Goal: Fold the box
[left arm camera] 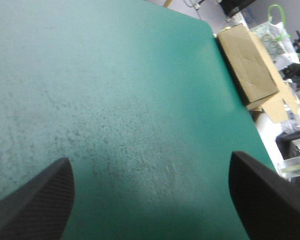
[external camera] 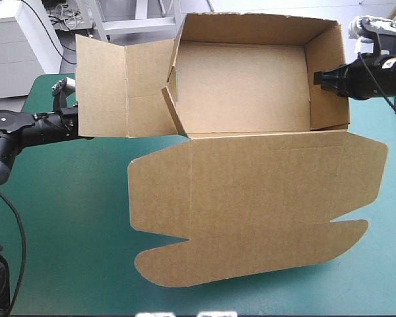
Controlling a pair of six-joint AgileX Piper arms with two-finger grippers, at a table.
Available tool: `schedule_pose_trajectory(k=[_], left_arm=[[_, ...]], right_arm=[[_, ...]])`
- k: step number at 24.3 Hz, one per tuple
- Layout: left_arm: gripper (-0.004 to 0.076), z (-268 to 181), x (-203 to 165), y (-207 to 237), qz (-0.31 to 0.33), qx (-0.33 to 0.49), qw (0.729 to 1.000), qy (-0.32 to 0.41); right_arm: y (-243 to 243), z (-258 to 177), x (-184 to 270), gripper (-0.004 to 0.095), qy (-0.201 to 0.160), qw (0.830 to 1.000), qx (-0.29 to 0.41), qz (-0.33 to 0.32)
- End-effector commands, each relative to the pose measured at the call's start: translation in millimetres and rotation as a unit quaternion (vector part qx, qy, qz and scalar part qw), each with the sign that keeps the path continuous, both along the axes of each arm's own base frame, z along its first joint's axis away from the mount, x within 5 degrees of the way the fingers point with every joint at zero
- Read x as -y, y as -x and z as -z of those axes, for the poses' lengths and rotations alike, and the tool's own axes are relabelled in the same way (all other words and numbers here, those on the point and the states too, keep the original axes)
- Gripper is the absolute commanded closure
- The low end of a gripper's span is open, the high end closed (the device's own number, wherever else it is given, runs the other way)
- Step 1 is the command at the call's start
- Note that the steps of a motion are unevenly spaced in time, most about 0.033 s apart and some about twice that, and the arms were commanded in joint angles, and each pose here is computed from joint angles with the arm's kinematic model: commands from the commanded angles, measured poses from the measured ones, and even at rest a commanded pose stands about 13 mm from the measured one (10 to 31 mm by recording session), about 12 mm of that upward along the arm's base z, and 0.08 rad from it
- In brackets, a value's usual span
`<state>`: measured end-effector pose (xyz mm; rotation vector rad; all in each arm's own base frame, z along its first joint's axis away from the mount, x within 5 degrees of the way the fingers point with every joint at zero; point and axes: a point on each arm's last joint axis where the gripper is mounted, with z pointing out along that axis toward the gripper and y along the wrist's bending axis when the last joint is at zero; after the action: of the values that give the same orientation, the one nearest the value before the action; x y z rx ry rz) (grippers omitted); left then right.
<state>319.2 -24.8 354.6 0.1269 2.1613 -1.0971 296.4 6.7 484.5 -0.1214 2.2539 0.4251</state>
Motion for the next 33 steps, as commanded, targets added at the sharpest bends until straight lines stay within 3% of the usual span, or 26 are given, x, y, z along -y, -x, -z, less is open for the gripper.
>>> schedule_pose_trajectory(k=[1,11,16,33], left_arm=[[0.0125,-29,7,10,0.025,0.055,0.996,0.059],[0.0125,-30,11,17,0.073,0.052,0.994,0.069],[0.0175,-30,13,21,0.092,0.047,0.992,0.071],[0.0199,-23,19,24,0.111,0.03,0.993,0.032]], right_arm=[[-8,-8,-8,0.0929,-0.044,0.998,0.033,-0.011],[-67,48,-51,0.0927,-0.039,0.997,-0.031,-0.067],[-85,75,-70,0.0927,0.001,0.996,-0.059,-0.068],[-105,109,-119,0.0927,-0.017,0.992,-0.083,-0.09]])
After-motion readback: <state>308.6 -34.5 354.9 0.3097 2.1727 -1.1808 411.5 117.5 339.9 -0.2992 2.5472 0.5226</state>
